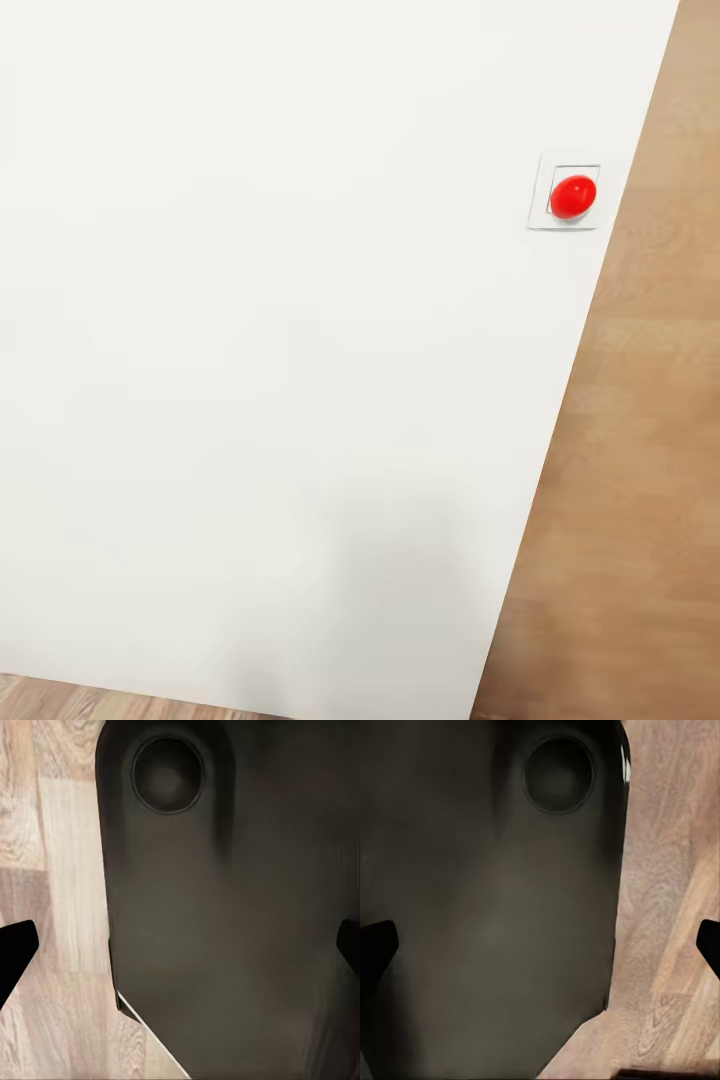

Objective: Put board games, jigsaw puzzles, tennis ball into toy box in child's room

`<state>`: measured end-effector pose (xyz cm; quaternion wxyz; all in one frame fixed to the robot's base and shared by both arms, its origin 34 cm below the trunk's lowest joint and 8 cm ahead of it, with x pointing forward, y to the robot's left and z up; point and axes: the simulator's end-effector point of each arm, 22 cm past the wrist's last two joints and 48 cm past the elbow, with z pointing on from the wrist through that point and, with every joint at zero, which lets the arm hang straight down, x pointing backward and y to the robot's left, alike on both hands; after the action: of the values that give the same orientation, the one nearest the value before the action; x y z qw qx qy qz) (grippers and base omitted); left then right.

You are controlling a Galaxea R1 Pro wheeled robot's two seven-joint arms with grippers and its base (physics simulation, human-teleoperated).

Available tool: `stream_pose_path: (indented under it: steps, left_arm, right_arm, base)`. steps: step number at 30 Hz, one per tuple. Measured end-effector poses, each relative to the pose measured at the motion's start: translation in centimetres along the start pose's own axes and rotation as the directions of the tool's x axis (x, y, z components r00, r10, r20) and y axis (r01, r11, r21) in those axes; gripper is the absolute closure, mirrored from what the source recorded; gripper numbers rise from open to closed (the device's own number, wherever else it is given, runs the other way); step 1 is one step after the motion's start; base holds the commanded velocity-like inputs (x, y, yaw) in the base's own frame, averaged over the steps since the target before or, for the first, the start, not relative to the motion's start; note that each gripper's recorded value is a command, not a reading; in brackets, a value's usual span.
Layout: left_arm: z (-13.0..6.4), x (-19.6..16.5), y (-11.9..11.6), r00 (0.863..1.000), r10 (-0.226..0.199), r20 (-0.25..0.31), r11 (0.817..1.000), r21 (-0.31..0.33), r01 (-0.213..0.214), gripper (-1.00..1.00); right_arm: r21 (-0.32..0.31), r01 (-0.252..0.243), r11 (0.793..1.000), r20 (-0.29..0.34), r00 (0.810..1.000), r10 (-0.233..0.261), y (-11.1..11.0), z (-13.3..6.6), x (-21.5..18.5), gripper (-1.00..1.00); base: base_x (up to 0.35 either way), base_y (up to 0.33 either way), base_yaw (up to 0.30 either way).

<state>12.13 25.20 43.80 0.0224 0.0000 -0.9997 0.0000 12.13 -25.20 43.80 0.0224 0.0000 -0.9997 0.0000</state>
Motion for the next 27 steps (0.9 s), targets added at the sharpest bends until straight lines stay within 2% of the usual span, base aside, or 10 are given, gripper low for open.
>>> stream_pose_path:
  steps: [3, 6, 8, 12, 27]
  left_arm:
    - [0.0, -0.5, 1.1, 1.0, 0.002, 0.018, 1.0, -0.011, -0.001, -1.0]
    - [0.0, -0.8, 1.1, 0.999, 0.002, 0.034, 1.0, -0.011, -0.002, -1.0]
    - [0.0, -1.0, 0.2, 0.999, 0.005, 0.039, 1.0, -0.002, -0.005, -1.0]
    - [0.0, -0.6, -0.2, 1.0, 0.008, 0.022, 1.0, 0.003, -0.008, -1.0]
    - [0.0, -0.8, -0.4, 1.0, 0.005, 0.03, 1.0, 0.005, -0.006, -1.0]
  right_arm:
    - [-0.013, -0.012, 1.0, 0.019, 1.0, 0.013, 1.2, 0.0, -0.5, -1.0]
    - [-0.03, -0.012, 0.999, 0.035, 0.999, 0.013, 2.5, -0.1, -0.9, -1.0]
    - [-0.04, -0.004, 0.999, 0.035, 0.999, 0.006, 3.4, -0.1, -0.9, -1.0]
    - [-0.043, -0.001, 0.999, 0.018, 1.0, 0.002, 3.6, -0.1, -0.5, -1.0]
    - [-0.049, 0.008, 0.999, 0.054, 0.999, -0.005, 4.1, -0.1, -1.4, -1.0]
  base:
    - [0.0, 0.0, 0.0]
    - [0.0, 0.0, 0.0]
    - [0.0, 0.0, 0.0]
    - [0.0, 0.0, 0.0]
    - [0.0, 0.0, 0.0]
